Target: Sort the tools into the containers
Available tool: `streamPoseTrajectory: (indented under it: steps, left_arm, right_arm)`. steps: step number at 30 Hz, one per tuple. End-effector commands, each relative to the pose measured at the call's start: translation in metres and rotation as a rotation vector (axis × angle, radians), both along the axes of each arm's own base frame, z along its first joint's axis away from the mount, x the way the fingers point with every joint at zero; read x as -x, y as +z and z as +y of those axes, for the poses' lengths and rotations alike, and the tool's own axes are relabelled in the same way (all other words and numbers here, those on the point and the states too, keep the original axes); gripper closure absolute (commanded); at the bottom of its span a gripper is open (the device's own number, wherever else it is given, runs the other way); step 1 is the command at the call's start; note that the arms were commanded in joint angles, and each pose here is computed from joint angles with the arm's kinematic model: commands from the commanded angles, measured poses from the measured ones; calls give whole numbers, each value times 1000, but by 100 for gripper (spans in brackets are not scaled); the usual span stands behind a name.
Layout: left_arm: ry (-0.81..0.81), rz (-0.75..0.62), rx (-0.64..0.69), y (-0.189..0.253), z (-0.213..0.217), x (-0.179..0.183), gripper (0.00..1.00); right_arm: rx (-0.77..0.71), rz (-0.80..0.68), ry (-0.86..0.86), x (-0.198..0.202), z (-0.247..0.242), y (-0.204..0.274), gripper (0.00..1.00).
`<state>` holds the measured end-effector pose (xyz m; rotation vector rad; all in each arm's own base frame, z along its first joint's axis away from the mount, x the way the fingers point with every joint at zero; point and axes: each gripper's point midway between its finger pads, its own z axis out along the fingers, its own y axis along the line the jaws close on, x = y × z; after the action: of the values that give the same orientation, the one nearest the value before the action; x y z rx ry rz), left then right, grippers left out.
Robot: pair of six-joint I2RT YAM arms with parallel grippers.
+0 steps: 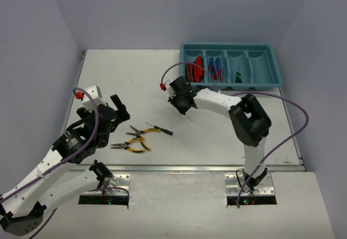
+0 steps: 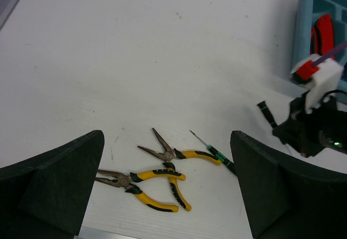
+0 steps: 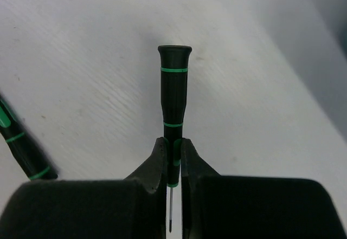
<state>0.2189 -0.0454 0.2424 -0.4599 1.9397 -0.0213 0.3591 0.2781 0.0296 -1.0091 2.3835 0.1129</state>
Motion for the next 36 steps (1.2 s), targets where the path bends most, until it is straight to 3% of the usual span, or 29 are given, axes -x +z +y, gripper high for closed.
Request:
streamPoseTrajectory:
  steps: [1,5,7,15,18,21,27,29,33,36]
  left_arm:
    - [6,-26,12,5,0,-4,0]
    - [0,-32,17,6,-1,-4,0]
    - [-5,-24,11,4,-3,-5,0]
    - [-3,-7,-1,1,-4,-6,0]
    - [2,0,3,1,-5,-7,0]
    - [15,27,29,-2,-9,-8,0]
    - [53,173,133,-28,-46,-22,0]
    - [68,230,179,-44,-66,-32,0]
    - [141,467,188,-101,-112,-49,0]
    - [179,528,208,-110,-137,-58,0]
  right_arm:
    - [-190,-259,-333,-57,-78,128,100]
    - [-145,-348,-617,-105,-188,155,100]
    - [-99,-339,-728,-132,-244,145,100]
    - [53,-323,-724,-209,-295,110,99]
    - [71,-301,-752,-219,-301,107,79]
    - [35,-316,-787,-216,-300,116,45]
    - [-89,-312,-824,-187,-283,170,23]
    - [-182,-324,-803,-163,-268,197,3]
    - [-319,-297,-810,-118,-248,193,1]
    - [-336,-219,-859,-88,-246,169,1]
